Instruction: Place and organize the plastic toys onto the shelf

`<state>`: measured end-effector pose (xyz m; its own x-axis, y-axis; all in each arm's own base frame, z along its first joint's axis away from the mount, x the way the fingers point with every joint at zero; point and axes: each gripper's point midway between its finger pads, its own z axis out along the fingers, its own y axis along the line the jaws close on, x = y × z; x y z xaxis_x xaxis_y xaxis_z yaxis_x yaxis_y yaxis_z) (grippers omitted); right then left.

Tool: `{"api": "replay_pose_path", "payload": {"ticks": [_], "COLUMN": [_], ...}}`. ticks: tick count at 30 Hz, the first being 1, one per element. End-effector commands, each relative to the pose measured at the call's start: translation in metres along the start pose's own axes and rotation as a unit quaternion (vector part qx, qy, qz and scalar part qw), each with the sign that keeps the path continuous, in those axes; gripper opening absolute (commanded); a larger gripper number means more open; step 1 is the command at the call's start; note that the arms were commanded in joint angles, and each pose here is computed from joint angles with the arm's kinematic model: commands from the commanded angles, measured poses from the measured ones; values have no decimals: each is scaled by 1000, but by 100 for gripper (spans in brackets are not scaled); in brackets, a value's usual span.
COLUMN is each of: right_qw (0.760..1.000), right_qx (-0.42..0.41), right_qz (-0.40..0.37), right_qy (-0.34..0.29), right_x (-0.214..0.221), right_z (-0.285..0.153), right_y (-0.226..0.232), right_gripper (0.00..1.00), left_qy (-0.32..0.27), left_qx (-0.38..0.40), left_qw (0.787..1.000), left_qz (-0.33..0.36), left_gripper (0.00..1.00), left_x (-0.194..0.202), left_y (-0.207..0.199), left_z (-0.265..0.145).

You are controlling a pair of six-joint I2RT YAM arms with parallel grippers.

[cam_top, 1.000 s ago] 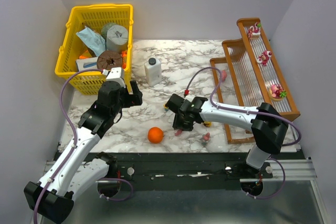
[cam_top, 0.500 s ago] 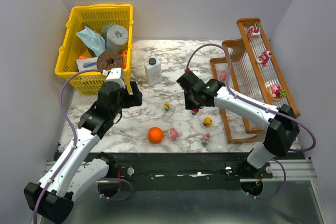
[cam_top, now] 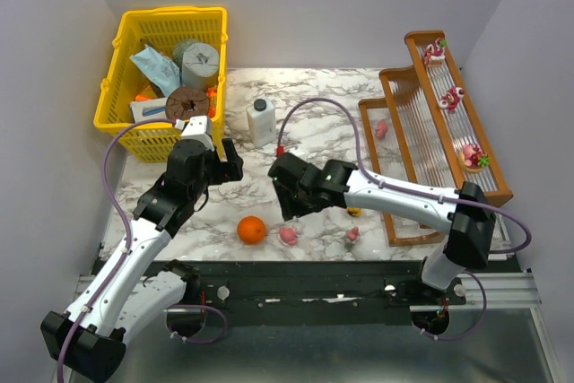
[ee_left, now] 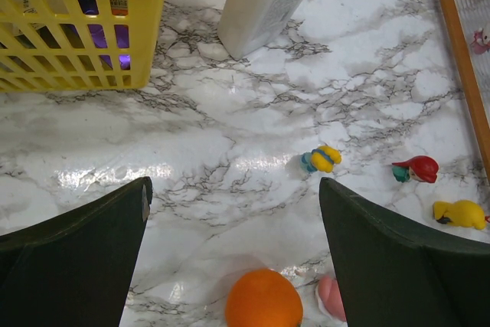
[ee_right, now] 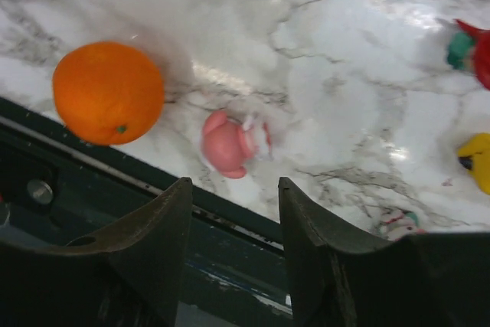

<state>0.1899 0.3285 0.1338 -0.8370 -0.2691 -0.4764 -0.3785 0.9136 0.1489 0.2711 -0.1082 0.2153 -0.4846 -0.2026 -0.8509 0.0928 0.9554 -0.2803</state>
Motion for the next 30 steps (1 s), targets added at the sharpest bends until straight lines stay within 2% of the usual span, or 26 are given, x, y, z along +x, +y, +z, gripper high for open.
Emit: {"api": "replay_pose_path", "payload": {"ticks": [1, 7, 17, 30], "right_qw": [998, 992, 989, 986], "right_qx": [-41, -55, 15, 46], "right_qz": [-39, -109, -126, -147], "right_qy": [12, 40, 71, 57], "right_x": [18, 50, 70, 71], "right_z": [13, 34, 67, 88], "right_y": [39, 56, 30, 19], "right_gripper": [56, 60, 76, 81], "left_qy": [-7, -8, -6, -2], "left_qx": [10, 8, 6, 5], "left_qw": [1000, 1000, 1000, 1000], "left_qz": [-1, -2, 0, 2], "left_gripper": [99, 99, 99, 99], "left_x": [-3, -3, -3, -2], "left_y": [-4, -4, -3, -3], "left_z": [2, 1, 1, 2]}}
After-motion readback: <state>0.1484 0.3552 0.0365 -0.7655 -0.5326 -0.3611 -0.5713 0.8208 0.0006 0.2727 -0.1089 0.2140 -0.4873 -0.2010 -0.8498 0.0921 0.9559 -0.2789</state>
